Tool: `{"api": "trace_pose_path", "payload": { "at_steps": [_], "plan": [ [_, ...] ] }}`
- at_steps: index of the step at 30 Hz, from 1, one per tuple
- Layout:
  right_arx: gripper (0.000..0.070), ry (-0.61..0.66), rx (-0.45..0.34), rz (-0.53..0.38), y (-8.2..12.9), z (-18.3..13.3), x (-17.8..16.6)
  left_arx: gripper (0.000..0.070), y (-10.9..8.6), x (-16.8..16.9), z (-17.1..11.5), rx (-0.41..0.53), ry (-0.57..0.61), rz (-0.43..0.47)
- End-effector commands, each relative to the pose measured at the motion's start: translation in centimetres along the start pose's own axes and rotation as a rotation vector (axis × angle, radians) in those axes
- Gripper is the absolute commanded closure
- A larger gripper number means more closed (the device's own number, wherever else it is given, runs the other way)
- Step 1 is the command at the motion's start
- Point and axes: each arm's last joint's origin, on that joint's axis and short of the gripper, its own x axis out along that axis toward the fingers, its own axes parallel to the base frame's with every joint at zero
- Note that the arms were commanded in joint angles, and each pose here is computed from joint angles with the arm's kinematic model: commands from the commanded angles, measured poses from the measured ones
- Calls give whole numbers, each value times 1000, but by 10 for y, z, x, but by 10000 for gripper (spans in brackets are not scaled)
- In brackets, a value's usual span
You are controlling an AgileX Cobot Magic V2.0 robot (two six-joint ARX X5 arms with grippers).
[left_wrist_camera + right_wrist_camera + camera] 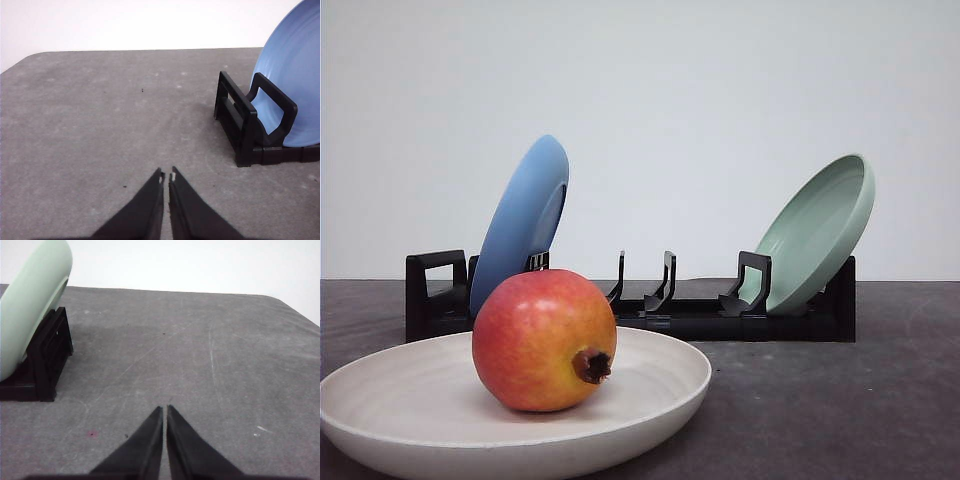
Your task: Place pomegranate in white plate
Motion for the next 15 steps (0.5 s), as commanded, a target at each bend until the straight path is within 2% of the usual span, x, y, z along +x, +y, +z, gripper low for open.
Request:
{"api": "trace_pose_path", "payload": {
  "at_steps": [1, 15],
  "plan": [
    [692, -7, 12, -4, 0, 0, 0, 700, 0, 1, -3, 8, 13, 2],
    [692, -7, 12, -4, 0, 0, 0, 700, 0, 1, -3, 8, 13, 2]
  ]
}}
